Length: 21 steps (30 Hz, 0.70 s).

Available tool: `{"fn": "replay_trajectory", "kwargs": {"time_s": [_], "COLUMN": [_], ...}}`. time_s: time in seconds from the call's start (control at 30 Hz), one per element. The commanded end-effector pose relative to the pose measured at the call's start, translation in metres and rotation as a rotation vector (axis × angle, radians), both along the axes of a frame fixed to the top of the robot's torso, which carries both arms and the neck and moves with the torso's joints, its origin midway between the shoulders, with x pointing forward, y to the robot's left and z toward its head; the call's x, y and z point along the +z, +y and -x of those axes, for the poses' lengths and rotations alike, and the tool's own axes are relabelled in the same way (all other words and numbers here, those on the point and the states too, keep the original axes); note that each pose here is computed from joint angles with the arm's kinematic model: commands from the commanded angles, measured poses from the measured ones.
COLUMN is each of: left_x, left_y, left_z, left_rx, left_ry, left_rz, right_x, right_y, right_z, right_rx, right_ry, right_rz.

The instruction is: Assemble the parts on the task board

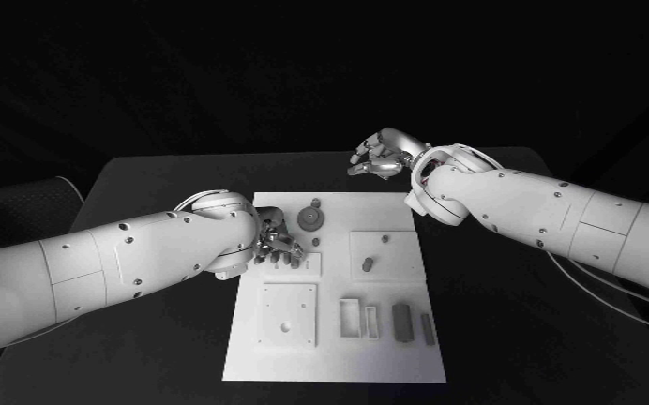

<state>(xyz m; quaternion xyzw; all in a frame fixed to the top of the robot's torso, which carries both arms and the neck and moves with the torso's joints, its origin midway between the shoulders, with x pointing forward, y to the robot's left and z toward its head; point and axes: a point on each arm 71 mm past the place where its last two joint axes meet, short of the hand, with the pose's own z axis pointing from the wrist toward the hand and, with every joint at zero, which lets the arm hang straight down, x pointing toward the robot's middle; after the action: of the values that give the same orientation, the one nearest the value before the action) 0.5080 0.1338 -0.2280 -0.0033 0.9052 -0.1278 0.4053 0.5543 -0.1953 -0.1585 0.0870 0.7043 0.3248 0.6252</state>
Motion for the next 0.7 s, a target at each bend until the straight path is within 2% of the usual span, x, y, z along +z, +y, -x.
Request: {"fn": "replay_trajectory", "kwargs": {"time_s": [0.03, 0.43, 0.57, 0.6, 0.7], "left_x": [0.0002, 0.0014, 0.0034, 0.0044, 0.0147], "left_y": [-0.002, 0.004, 0.012, 0.014, 0.019], "left_z": [0.0007, -0.0001, 0.0025, 0.0032, 0.0006], "left_rx": [-0.008, 0.006, 0.024, 0.029, 0.045], "left_ry": [0.005, -0.013, -0.024, -0.027, -0.044], "left_rz": [0.008, 0.023, 0.036, 0.038, 0.047], "right_x": [0.000, -0.001, -0.001, -0.001, -0.001], "right_y": [0.002, 0.000, -0.003, -0.003, -0.004], "right_z": [0.000, 0.000, -0.001, -0.001, -0.001], "right_rx": [0.016, 0.012, 0.006, 0.006, 0.003], "right_ry": [0.001, 0.001, 0.002, 0.002, 0.002], "right_rz": [0.008, 0.009, 0.011, 0.011, 0.012]}}
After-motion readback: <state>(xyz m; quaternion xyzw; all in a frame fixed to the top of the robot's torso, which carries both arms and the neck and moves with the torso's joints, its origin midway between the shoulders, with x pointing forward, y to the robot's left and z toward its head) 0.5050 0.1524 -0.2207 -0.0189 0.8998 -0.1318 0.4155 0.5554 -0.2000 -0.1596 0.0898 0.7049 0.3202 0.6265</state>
